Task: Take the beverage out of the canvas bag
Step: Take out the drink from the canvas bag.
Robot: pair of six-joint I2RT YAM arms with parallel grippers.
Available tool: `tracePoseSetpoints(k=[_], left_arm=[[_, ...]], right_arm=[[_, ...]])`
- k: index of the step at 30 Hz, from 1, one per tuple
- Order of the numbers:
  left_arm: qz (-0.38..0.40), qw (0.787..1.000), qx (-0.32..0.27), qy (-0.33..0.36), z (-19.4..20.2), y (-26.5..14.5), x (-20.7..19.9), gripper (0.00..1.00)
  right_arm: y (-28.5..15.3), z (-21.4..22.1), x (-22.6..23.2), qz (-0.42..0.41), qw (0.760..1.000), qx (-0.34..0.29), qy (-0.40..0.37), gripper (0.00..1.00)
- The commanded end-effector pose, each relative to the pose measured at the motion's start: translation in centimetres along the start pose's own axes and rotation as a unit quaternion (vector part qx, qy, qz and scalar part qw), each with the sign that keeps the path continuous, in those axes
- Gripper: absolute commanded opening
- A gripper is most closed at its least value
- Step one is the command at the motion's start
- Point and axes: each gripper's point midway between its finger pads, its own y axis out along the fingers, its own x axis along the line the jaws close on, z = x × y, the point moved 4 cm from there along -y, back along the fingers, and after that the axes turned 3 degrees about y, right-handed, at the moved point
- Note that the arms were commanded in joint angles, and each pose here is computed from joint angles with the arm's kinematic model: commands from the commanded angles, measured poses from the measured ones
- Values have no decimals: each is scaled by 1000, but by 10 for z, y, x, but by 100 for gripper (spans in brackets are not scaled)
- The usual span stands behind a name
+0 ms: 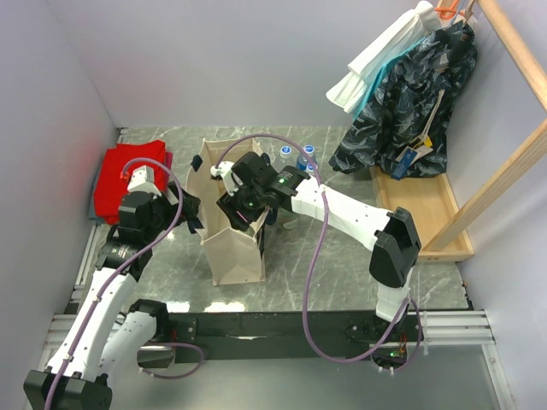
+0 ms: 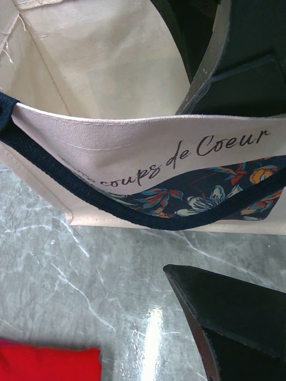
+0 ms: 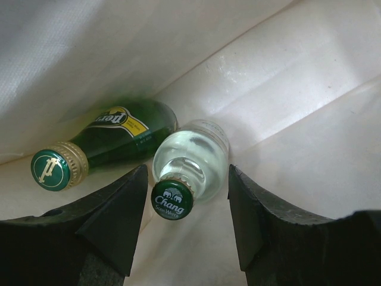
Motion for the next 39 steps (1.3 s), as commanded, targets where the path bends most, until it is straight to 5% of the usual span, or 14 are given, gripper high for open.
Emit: tracePoseSetpoints(k=[1, 15, 20, 22, 29, 31, 39], left_arm=[[16, 1000, -21, 8, -14, -3, -9, 96], [18, 1000, -20, 9, -13, -3, -9, 96], [18, 1000, -21, 9, -14, -4, -10, 96], [18, 1000, -22, 9, -14, -3, -9, 96], [18, 1000, -20, 10, -14, -4, -10, 96], [17, 1000, -23, 9, -14, -5, -9, 96], [19, 1000, -20, 10, -13, -4, -10, 96]], right_arm=[[-5, 1, -1, 1, 1000, 2, 1, 63], [-8, 3, -2, 11, 1000, -1, 2, 62], [-4, 2, -3, 9, 1000, -1, 1, 39], [-3, 2, -3, 6, 1000, 0, 2, 20], [-1, 3, -4, 9, 1000, 6, 0, 15], [-2, 3, -4, 6, 1000, 7, 0, 1], [-3, 4, -2, 4, 1000, 9, 1, 0]])
